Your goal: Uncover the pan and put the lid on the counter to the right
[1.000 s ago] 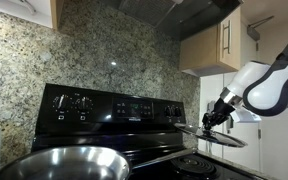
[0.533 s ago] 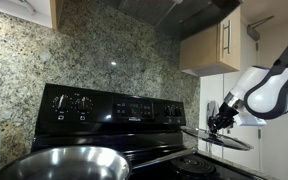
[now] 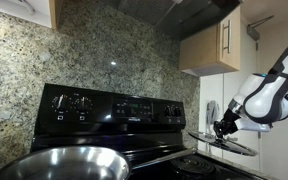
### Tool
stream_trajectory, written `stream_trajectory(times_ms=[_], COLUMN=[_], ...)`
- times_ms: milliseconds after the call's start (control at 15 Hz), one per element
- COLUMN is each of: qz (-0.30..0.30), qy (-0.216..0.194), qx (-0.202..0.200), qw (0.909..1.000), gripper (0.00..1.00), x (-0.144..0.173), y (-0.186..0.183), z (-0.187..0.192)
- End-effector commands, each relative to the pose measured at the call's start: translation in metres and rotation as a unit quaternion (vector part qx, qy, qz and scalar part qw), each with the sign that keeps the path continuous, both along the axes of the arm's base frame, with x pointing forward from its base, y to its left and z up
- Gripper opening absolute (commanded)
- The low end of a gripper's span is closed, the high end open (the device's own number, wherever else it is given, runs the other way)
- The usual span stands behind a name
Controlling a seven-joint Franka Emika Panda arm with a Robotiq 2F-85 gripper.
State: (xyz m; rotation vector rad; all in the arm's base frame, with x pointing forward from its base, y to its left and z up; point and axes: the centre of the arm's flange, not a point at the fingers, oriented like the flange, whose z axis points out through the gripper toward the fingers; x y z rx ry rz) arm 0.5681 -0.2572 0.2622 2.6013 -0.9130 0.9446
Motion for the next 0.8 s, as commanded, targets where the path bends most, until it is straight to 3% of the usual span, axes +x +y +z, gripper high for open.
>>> stream_trajectory(times_ms=[0, 733], qz=[-0.034, -0.117], qy=[-0.021, -0.020], qx=[0.021, 0.033], qw=[0.9990, 0.9924], gripper=[0.04, 0.04], x=[0.011, 0.004], y=[-0.022, -0.080], z=[0.010, -0.008])
